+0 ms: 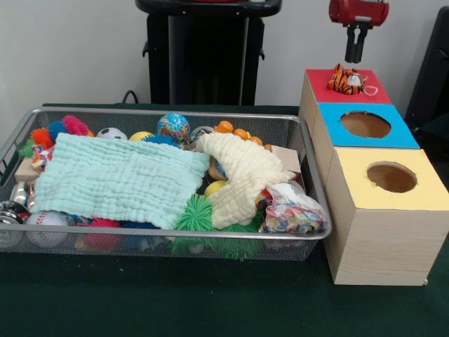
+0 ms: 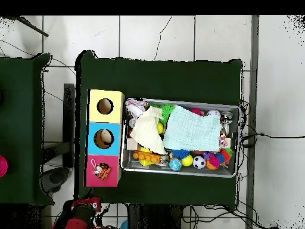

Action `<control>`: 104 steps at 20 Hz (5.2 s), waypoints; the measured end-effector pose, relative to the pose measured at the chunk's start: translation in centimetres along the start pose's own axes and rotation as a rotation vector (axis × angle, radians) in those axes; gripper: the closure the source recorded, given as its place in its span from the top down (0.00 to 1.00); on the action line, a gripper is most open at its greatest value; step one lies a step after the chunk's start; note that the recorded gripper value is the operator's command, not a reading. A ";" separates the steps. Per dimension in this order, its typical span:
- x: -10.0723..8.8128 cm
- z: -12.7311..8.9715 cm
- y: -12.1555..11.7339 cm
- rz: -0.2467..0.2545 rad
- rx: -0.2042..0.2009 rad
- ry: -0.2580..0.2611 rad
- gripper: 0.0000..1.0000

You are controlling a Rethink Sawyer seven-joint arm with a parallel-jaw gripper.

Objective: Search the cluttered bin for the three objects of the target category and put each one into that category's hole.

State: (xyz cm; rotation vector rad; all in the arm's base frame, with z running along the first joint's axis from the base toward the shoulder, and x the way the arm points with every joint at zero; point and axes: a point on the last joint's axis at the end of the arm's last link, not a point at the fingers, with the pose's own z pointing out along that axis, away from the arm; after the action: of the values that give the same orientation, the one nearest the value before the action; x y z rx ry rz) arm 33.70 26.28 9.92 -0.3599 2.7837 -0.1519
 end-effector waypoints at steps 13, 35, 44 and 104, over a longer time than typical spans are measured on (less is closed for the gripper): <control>-1.1 1.3 0.2 -0.003 0.005 -0.006 0.00; -1.3 1.6 0.1 0.000 0.005 -0.005 0.00; -2.4 1.5 -1.2 0.036 0.010 -0.015 0.00; -2.9 1.5 -2.6 0.077 0.010 0.029 0.00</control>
State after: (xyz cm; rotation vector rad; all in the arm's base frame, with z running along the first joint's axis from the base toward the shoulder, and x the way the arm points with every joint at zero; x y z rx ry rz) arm 37.44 24.48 9.77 -0.2490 2.8193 -0.1542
